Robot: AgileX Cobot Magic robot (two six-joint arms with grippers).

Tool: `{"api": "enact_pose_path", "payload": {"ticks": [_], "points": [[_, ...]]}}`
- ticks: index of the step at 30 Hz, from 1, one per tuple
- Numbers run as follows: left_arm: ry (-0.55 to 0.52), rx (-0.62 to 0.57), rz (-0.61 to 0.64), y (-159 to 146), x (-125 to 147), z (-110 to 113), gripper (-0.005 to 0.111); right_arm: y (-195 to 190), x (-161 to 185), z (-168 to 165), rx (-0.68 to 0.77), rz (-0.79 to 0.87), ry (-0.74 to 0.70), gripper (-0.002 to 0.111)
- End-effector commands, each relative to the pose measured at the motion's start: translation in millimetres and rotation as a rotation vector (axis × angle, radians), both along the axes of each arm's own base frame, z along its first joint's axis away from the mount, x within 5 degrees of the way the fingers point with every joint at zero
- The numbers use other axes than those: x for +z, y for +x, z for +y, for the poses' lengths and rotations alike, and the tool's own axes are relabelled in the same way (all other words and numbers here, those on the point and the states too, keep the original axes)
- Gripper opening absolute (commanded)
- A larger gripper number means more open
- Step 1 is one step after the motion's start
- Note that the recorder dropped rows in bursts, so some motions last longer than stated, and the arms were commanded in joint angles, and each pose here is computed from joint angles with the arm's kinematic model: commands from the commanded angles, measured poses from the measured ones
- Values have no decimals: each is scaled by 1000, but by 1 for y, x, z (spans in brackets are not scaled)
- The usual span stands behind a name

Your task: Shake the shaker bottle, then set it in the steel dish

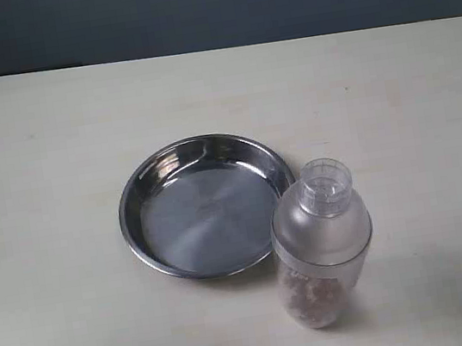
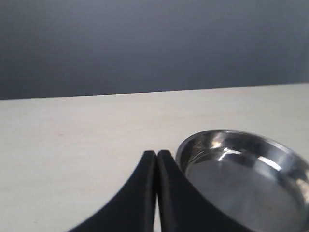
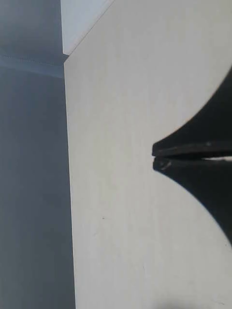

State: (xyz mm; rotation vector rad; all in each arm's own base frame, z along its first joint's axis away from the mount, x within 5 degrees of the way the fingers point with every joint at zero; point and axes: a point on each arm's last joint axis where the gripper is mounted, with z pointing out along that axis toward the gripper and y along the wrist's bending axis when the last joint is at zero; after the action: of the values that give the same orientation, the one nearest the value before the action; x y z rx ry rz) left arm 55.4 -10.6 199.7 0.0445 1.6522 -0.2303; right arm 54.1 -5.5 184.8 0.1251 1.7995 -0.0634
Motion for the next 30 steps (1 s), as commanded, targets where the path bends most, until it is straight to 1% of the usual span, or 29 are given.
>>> {"api": "enact_pose_path", "payload": {"ticks": [1,2,3,4,5,6,7,8,10,11,12,14,15,16,17,18,19,20,21,22,23,25,27,28,30], "points": [[-262,-7,-20,0,5,-2,0,0,1,0,-4,-16,-3,-1],[-336,-12,-5,0,5,-2,0,0,1,0,-4,-16,-3,-1],[-381,-15,3,0,5,-3,0,0,1,0,-4,-16,-3,-1],[-409,-18,12,-1,5,-3,0,0,1,0,-4,-16,-3,-1],[-402,-14,-1,0,6,-3,0,0,1,0,-4,-16,-3,-1],[-410,0,-45,0,9,-1,0,0,1,0,-4,-16,-3,-1],[-442,10,-73,0,12,1,0,0,1,0,-4,-16,-3,-1],[-489,14,-80,0,13,2,0,0,1,0,-4,-16,-3,-1],[-570,47,-157,0,21,7,0,0,1,0,-4,-16,-3,-1],[-576,56,-184,0,23,8,0,0,1,0,-4,-16,-3,-1],[-545,52,-227,-2,32,9,0,0,1,0,-4,-16,-3,-1],[-386,26,-307,-7,60,7,0,0,1,0,-4,-16,-3,-1],[-286,15,-329,-9,80,5,0,0,1,0,-4,-16,-3,-1],[-227,14,-330,-6,96,4,0,0,1,0,-4,-16,-3,-1],[-198,15,-311,0,105,3,0,0,1,0,-4,-16,-3,-1],[-142,18,-291,12,123,0,0,0,1,0,-4,-16,-3,-1],[-103,18,-270,22,134,-2,0,0,1,0,-4,-16,-3,-1],[-49,18,-219,41,146,-5,0,0,1,0,-4,-16,-3,-1],[-10,18,-206,56,163,-8,0,0,1,0,-4,-16,-3,-1],[-6,18,-204,66,173,-9,0,0,1,0,-4,-16,-3,-1],[0,16,-169,86,181,-13,0,0,1,0,-4,-16,-3,-1],[0,1,-139,111,194,-19,0,0,1,0,-4,-16,-3,-1],[3,-39,-101,130,194,-30,0,0,1,0,-4,-16,-3,-1],[4,-82,-74,138,191,-41,0,0,1,0,-4,-16,-3,-1],[14,-165,-35,145,181,-61,0,0,1,0,-4,-16,-3,-1]]}}
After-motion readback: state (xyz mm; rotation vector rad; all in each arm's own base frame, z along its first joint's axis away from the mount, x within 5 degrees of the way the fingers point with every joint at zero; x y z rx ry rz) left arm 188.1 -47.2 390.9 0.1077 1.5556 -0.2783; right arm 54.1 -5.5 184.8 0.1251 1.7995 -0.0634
